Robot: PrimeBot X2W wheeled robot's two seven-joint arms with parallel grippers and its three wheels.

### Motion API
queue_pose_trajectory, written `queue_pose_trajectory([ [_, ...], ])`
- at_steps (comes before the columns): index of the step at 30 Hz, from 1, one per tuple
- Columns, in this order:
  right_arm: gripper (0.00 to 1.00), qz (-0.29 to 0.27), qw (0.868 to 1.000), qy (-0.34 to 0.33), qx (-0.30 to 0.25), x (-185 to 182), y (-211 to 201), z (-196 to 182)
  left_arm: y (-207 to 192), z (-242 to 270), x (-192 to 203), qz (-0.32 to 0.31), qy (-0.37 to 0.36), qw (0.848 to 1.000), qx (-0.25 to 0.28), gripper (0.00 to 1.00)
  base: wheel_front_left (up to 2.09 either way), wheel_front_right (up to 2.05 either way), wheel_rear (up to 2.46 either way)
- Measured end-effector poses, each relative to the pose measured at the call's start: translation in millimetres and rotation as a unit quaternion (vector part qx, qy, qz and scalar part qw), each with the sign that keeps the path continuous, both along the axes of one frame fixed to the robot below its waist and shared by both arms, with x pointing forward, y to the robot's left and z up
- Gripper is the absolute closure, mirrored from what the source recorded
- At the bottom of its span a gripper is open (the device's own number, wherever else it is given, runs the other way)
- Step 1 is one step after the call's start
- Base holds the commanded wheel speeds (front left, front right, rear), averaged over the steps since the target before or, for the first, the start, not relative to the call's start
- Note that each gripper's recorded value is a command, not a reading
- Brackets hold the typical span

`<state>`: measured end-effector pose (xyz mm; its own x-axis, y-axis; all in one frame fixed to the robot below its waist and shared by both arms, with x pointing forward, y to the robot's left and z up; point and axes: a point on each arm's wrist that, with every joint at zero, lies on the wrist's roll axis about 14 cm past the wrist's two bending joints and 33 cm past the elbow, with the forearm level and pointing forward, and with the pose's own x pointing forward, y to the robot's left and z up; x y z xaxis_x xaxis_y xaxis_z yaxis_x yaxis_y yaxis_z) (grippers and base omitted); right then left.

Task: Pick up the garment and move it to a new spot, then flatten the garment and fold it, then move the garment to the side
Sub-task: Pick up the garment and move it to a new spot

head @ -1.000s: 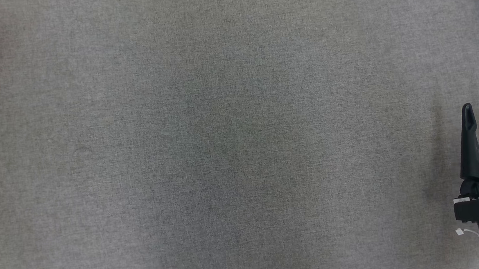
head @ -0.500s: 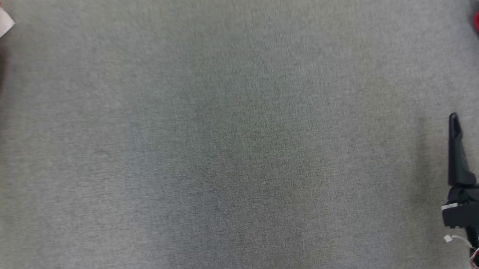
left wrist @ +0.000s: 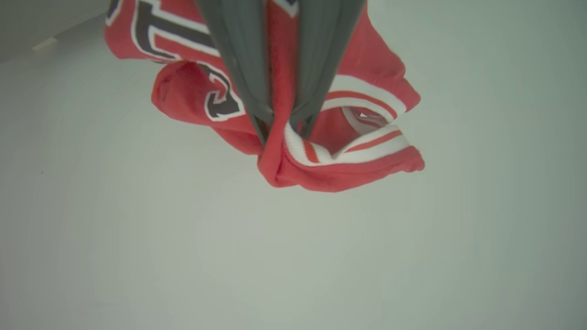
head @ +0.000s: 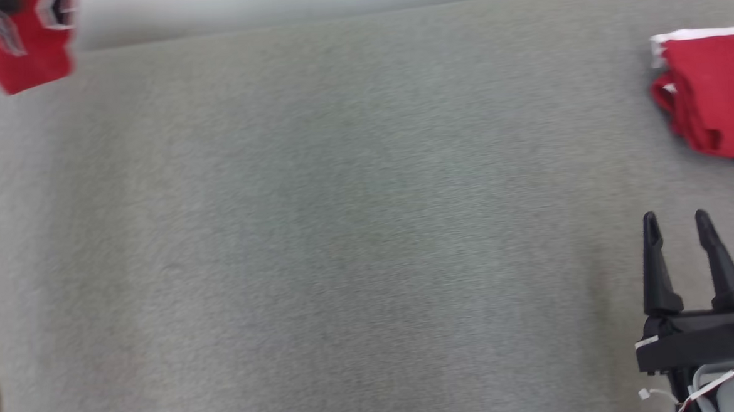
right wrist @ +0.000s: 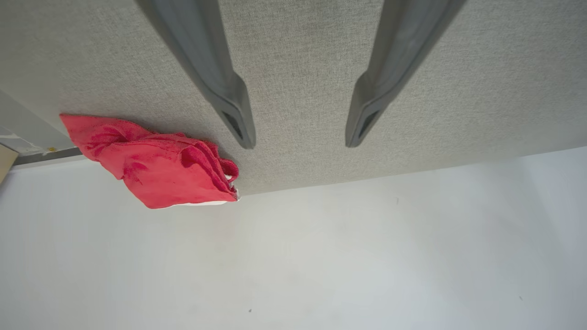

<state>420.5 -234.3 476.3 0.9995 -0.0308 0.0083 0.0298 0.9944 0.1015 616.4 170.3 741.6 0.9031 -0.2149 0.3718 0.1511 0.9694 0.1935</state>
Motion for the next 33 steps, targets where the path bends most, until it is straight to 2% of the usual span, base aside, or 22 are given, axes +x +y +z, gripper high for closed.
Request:
queue_pose_trajectory([
  [1,0.00,0.000,1.000,0.000,0.000,0.0,0.0,0.0,0.0,0.0,0.0,0.000,0.000,1.000,0.000,1.00,0.00,0.00,0.00],
  [8,0.00,-0.050,0.999,-0.006,0.007,-29.6,-25.7,8.0,-120.9,30.4,-29.7,-0.151,-0.035,0.988,-0.012,1.00,0.00,0.00,0.00],
  [12,0.00,-0.082,0.997,-0.011,0.007,-47.1,-42.7,13.6,-185.9,12.0,-50.8,-0.232,-0.016,0.972,-0.029,1.00,0.00,0.00,0.00],
  [16,0.00,-0.105,0.994,-0.013,0.005,-62.4,-54.8,16.9,-233.0,-24.7,-71.8,-0.284,0.027,0.957,-0.059,1.00,0.00,0.00,0.00],
  [21,0.00,-0.126,0.992,-0.014,0.005,-75.6,-65.5,19.4,-263.7,-105.2,-102.7,-0.315,0.126,0.935,-0.106,1.00,0.00,0.00,0.00],
  [25,0.00,-0.116,0.993,-0.009,0.011,-71.7,-56.8,14.5,-259.1,-171.8,-122.1,-0.297,0.207,0.923,-0.129,1.00,0.00,0.00,0.00],
  [29,0.00,-0.106,0.994,-0.004,0.016,-66.5,-50.7,10.6,-250.4,-227.2,-143.6,-0.277,0.269,0.913,-0.130,1.00,0.00,0.00,0.00],
  [30,0.00,-0.103,0.995,-0.003,0.016,-65.1,-48.6,9.3,-248.8,-239.6,-150.1,-0.274,0.284,0.910,-0.127,0.89,0.00,0.00,0.00],
  [32,0.00,-0.096,0.995,-0.002,0.018,-61.6,-43.9,7.9,-247.0,-256.8,-161.6,-0.272,0.305,0.905,-0.122,0.00,0.00,0.00,0.00],
  [33,0.00,-0.092,0.996,-0.002,0.019,-59.7,-41.7,7.7,-246.2,-261.4,-165.2,-0.271,0.310,0.904,-0.118,0.00,0.00,0.00,0.00],
])
